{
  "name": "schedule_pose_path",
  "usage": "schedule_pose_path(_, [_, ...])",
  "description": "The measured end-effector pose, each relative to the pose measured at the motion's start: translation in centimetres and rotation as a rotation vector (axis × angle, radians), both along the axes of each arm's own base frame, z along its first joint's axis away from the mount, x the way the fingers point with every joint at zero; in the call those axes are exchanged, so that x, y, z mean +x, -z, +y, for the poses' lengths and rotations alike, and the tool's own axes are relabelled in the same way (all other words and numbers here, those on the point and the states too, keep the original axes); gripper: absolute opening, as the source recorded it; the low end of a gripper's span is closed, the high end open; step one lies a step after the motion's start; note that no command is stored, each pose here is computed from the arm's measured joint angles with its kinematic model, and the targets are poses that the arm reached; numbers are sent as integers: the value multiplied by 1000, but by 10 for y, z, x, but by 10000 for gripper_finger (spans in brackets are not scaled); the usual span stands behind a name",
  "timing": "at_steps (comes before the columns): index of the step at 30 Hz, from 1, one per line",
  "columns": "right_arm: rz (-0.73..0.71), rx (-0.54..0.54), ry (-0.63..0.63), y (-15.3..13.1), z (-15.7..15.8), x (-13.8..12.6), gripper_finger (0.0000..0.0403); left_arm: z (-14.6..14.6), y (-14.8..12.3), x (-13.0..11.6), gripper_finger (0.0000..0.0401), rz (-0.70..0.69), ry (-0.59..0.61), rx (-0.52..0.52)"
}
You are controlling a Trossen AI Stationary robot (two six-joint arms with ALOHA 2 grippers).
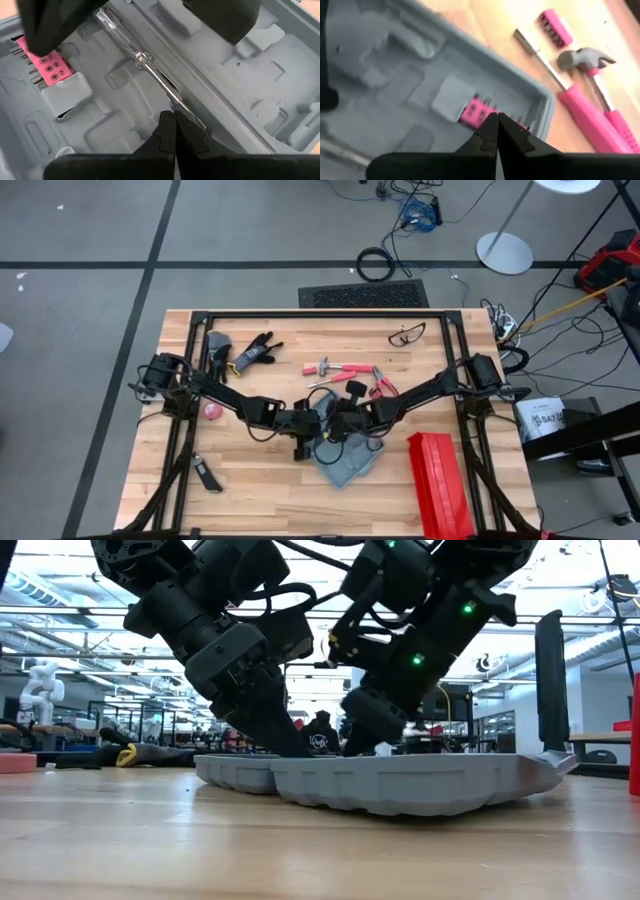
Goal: Prefit tool cases
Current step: Remove the red terminal block from the gray prefit tools case
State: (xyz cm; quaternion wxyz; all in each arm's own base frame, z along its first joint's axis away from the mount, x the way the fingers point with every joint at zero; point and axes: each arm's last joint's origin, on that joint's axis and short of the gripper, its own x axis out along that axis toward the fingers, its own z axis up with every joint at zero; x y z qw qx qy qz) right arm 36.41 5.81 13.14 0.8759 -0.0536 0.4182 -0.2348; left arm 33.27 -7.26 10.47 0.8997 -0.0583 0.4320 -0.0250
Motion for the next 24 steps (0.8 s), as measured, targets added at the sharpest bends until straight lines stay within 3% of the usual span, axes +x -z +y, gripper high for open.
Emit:
schedule_pose_path(7, [-29, -22, -40, -3, -1, 5, 0, 0, 0, 0, 0, 0, 0, 0])
schedule_pose_path(21, [107, 132, -100, 1, -13, -2, 0, 0, 0, 0, 0, -4, 4, 4])
schedule_pose_path(24, [131, 208, -117, 2, -19, -2, 0, 0, 0, 0, 0, -3, 4, 5])
